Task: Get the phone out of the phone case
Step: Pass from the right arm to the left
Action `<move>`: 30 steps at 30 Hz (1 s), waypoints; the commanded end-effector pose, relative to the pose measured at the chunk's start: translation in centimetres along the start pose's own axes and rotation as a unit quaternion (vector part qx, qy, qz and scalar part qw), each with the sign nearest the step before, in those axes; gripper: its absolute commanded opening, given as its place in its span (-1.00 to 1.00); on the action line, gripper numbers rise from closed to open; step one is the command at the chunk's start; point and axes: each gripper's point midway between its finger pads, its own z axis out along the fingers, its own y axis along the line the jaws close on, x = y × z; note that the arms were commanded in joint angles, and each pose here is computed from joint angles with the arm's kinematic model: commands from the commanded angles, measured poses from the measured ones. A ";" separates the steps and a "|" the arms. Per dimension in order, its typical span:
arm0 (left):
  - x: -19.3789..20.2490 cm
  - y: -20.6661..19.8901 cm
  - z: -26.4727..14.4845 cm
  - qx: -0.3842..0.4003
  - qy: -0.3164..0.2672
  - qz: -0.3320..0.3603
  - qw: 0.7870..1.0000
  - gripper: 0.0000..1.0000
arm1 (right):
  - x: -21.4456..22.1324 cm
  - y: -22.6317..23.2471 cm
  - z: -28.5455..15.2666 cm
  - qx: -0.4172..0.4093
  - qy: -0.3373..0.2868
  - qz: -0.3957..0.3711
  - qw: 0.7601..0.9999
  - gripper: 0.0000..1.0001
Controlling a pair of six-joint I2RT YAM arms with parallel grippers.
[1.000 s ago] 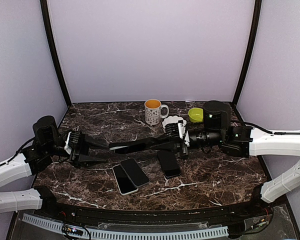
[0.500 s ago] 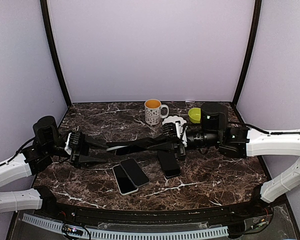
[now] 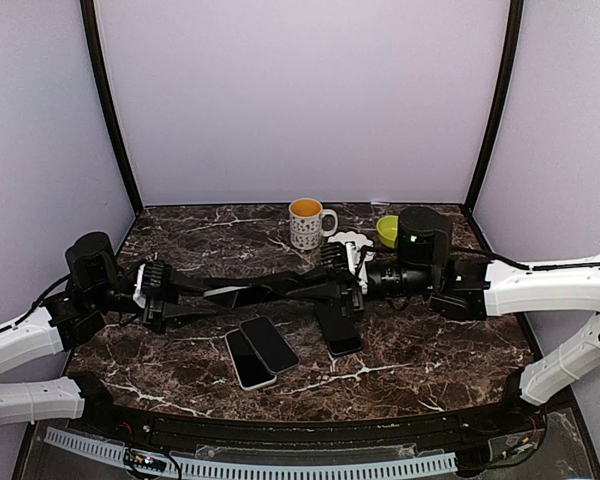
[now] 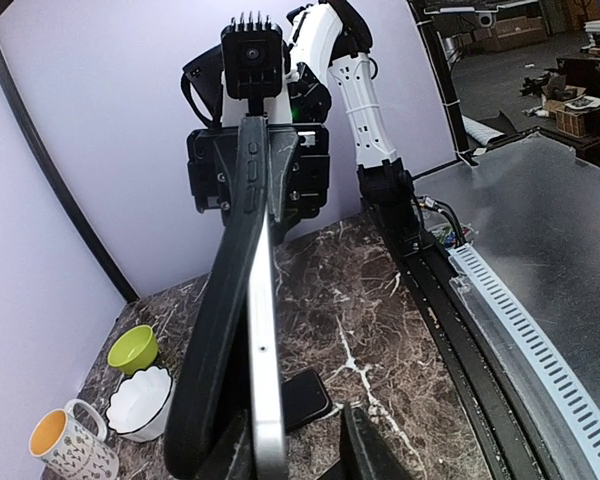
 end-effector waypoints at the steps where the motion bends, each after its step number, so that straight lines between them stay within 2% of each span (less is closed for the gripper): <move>1: 0.4 1.1 0.0 -0.033 0.013 0.009 0.999 -0.41 | -5.8 0.6 0.2 -0.009 -0.107 -0.049 0.993 -1.00; 4: 0.4 1.4 -0.1 -0.041 0.014 0.012 0.999 -0.49 | -5.9 0.7 0.4 -0.010 -0.109 -0.047 0.993 -1.00; 18: 0.1 2.0 -0.3 -0.063 0.009 0.023 0.998 -0.60 | -6.1 1.0 0.9 -0.015 -0.120 -0.039 0.992 -1.00; 20: 0.0 2.1 -0.3 -0.066 0.007 0.025 0.997 -0.68 | -5.9 1.4 1.0 -0.021 -0.121 -0.035 0.992 -1.00; 22: -0.2 2.4 -0.4 -0.074 0.007 0.028 0.997 -0.93 | -5.8 1.6 1.1 -0.024 -0.121 -0.032 0.992 -1.00; 24: -0.3 3.0 -0.6 -0.094 0.008 0.039 0.995 -1.00 | -5.4 1.2 1.3 -0.010 -0.115 -0.017 0.993 -0.99; 25: -0.3 3.1 -0.7 -0.100 0.009 0.045 0.994 -1.00 | -5.1 0.9 1.2 -0.001 -0.111 -0.008 0.994 -0.79; 26: -0.3 3.1 -0.8 -0.103 0.010 0.047 0.994 -1.00 | -4.9 0.7 1.1 0.009 -0.106 0.001 0.994 -0.47; 27: -0.3 3.2 -0.9 -0.107 0.012 0.054 0.993 -1.00 | -4.6 0.5 1.0 0.020 -0.100 0.010 0.995 0.03; 30: 0.0 3.2 -0.9 -0.109 0.021 0.064 0.992 -1.00 | -3.7 0.0 0.2 0.048 -0.079 0.035 0.995 0.88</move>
